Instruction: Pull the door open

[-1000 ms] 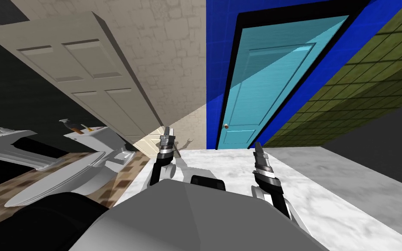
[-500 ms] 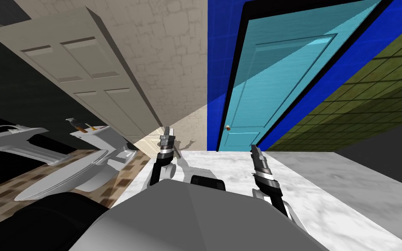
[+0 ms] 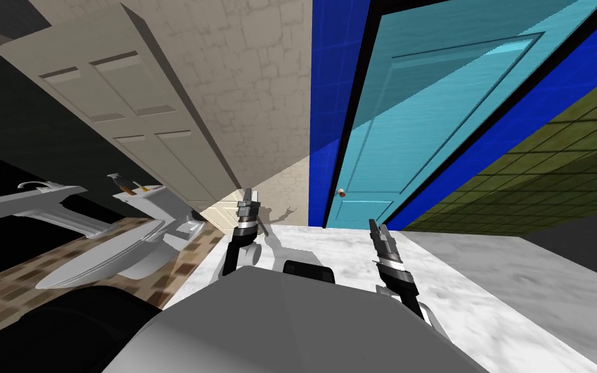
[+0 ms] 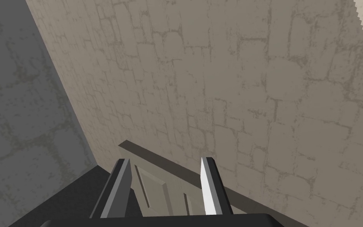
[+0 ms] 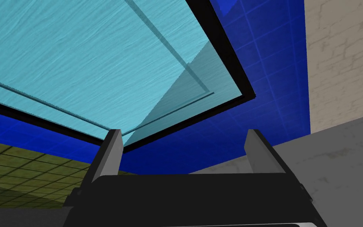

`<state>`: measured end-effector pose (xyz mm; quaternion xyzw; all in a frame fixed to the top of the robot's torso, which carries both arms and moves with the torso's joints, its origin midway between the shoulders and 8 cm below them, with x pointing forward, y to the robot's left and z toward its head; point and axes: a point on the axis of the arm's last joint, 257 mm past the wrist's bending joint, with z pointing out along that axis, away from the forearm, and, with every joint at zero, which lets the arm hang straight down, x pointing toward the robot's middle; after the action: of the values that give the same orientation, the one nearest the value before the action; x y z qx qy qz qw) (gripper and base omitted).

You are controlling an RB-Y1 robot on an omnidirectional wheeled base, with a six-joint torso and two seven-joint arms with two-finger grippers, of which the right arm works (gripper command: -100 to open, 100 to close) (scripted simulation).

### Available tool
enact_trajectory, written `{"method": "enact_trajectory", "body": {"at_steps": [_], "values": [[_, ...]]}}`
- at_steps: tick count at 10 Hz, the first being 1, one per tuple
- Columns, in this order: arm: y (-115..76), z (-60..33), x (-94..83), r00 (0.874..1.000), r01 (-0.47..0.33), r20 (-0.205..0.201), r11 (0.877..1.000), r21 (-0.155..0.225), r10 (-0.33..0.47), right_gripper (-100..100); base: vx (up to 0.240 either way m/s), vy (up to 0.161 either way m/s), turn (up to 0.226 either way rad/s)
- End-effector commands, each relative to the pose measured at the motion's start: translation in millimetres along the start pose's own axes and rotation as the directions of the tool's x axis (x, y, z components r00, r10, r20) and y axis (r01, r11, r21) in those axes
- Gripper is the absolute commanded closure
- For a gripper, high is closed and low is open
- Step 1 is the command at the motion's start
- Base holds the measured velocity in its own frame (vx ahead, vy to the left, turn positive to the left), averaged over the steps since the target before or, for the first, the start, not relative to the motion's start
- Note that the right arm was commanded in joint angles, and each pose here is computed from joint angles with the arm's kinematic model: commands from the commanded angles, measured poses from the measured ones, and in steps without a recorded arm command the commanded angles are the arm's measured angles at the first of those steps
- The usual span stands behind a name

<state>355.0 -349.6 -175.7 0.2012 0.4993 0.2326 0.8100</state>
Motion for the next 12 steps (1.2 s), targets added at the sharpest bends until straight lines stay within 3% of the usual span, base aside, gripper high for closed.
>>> {"method": "enact_trajectory", "body": {"at_steps": [1,6,12], "values": [[-7.4,-6.0,7.3,0.999,0.048,-0.019,0.999,0.014,-0.048,-100,0.092,-0.044,0.064],[-32.2,-25.3,28.4,0.980,0.183,-0.083,0.982,0.048,-0.179,-100,0.093,-0.039,0.074],[-58.1,-50.8,52.6,0.936,0.326,-0.165,0.943,0.070,-0.311,-100,0.088,-0.043,0.068]]}}
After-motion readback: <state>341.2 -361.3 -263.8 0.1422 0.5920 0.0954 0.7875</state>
